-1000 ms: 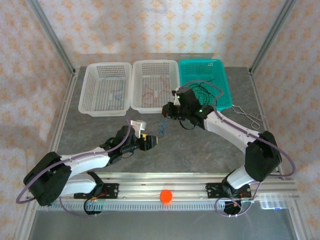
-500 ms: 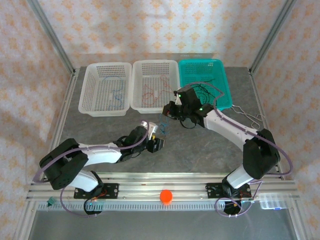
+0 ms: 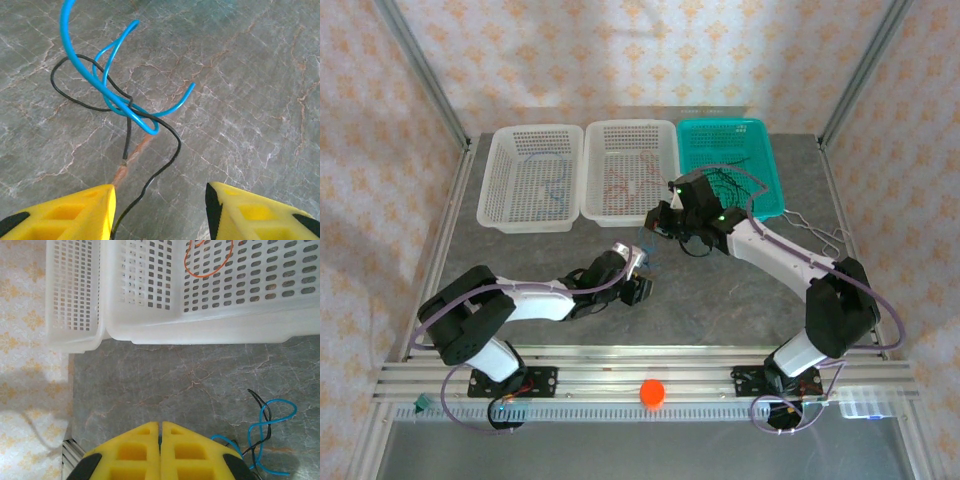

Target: Untangle the cables

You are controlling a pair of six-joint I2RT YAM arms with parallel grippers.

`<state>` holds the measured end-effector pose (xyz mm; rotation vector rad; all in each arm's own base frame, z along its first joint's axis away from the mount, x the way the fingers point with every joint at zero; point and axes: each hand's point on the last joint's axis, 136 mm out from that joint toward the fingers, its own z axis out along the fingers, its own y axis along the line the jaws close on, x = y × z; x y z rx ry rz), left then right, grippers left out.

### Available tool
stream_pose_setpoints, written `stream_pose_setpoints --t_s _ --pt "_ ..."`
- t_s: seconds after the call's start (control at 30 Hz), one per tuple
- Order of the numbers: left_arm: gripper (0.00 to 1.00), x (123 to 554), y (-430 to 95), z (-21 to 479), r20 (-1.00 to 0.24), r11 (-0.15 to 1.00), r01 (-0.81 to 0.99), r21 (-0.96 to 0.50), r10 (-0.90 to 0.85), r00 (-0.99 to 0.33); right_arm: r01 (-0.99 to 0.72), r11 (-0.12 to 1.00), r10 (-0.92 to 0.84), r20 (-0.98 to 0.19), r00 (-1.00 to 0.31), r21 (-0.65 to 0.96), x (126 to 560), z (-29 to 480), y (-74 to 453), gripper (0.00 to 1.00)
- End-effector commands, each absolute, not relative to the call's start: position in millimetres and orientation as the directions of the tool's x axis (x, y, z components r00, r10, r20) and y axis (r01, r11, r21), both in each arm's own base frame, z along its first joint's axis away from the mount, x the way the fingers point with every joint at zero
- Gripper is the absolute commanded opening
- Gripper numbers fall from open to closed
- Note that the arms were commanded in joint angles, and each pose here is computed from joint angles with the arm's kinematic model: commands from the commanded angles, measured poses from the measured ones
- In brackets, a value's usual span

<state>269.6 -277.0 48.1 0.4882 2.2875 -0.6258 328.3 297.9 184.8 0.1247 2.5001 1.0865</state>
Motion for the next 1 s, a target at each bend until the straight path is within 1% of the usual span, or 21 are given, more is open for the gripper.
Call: stream_pose_setpoints --t_s 0.0,0.1,0.17,0.2,0.23,0.27,0.37,0.4,0.47,0.63,0.97 --pt "0.47 277 -278 51 -0.733 0.826 0.509 -0.242 0.188 -0.653 -0.087 0.671 0.269 -0.351 -0.897 0.736 335 206 298 0.00" --pt "0.39 276 -278 47 -0.729 0.825 0.515 -0.233 0.202 -0.654 -0.089 0.672 0.274 -0.359 -0.892 0.735 337 212 297 0.00" --pt "0.36 275 -278 46 -0.729 0.822 0.519 -0.233 0.205 -0.653 -0.090 0.671 0.279 -0.363 -0.889 0.736 338 214 297 0.00" --pt "0.31 275 -278 45 -0.728 0.822 0.519 -0.233 0.207 -0.653 -0.088 0.671 0.282 -0.363 -0.888 0.736 337 215 296 0.00" --pt "0.28 275 -277 45 -0.727 0.823 0.520 -0.231 0.209 -0.654 -0.089 0.669 0.284 -0.364 -0.887 0.738 337 216 296 0.00" --pt "0.23 275 -277 44 -0.726 0.823 0.519 -0.230 0.210 -0.655 -0.091 0.667 0.285 -0.366 -0.886 0.739 337 218 296 0.00" --pt "0.12 274 -274 44 -0.723 0.831 0.509 -0.224 0.208 -0.658 -0.093 0.670 0.293 -0.378 -0.878 0.736 338 222 293 0.00" --pt "0.10 275 -272 44 -0.721 0.837 0.501 -0.219 0.207 -0.661 -0.101 0.672 0.300 -0.394 -0.869 0.734 339 226 292 0.00" --pt "0.00 276 -265 44 -0.718 0.858 0.473 -0.202 0.199 -0.667 -0.111 0.676 0.326 -0.431 -0.842 0.729 341 235 285 0.00" --pt "0.00 274 -250 52 -0.734 0.881 0.427 -0.206 0.149 -0.662 -0.113 0.716 0.398 -0.536 -0.744 0.689 347 260 259 0.00" --pt "0.00 264 -218 61 -0.734 0.885 0.318 -0.340 -0.039 -0.678 -0.093 0.778 0.503 -0.705 -0.500 0.621 340 318 196 0.00"
